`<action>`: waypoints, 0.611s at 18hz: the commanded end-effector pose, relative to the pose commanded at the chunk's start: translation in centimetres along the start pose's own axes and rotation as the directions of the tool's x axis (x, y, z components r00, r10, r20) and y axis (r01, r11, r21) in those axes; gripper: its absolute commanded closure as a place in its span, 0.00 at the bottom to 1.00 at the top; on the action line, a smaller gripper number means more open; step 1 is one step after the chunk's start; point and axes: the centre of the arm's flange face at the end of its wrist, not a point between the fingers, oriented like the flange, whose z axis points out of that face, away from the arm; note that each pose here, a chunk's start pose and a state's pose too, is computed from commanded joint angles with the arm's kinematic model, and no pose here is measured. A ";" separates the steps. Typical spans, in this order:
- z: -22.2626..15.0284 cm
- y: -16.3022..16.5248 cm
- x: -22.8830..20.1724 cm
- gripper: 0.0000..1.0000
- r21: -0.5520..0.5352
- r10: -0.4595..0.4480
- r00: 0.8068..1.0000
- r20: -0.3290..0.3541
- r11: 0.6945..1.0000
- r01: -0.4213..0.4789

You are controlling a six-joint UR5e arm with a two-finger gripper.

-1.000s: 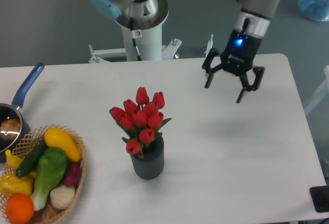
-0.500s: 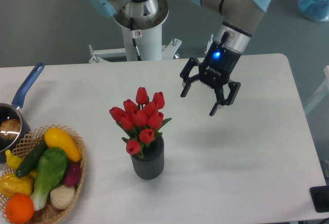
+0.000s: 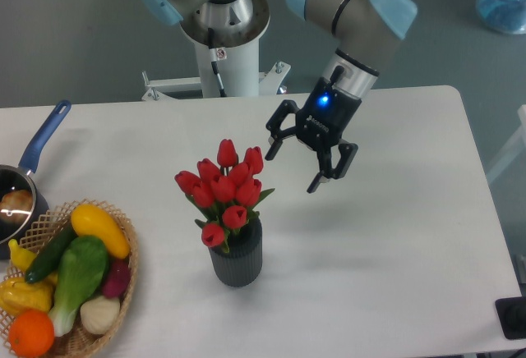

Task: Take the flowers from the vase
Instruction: 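Move the open gripper toward the red tulips in the grey vase, then lower the open gripper around the tulip stems above the vase rim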

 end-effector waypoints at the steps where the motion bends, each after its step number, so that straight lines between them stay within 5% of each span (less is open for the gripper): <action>1: 0.1 -0.1 0.1 0.00 0.005 0.000 1.000 -0.002 1.000 0.000; 11: 1.2 -0.8 0.6 0.00 0.155 -0.014 0.999 -0.031 0.988 0.018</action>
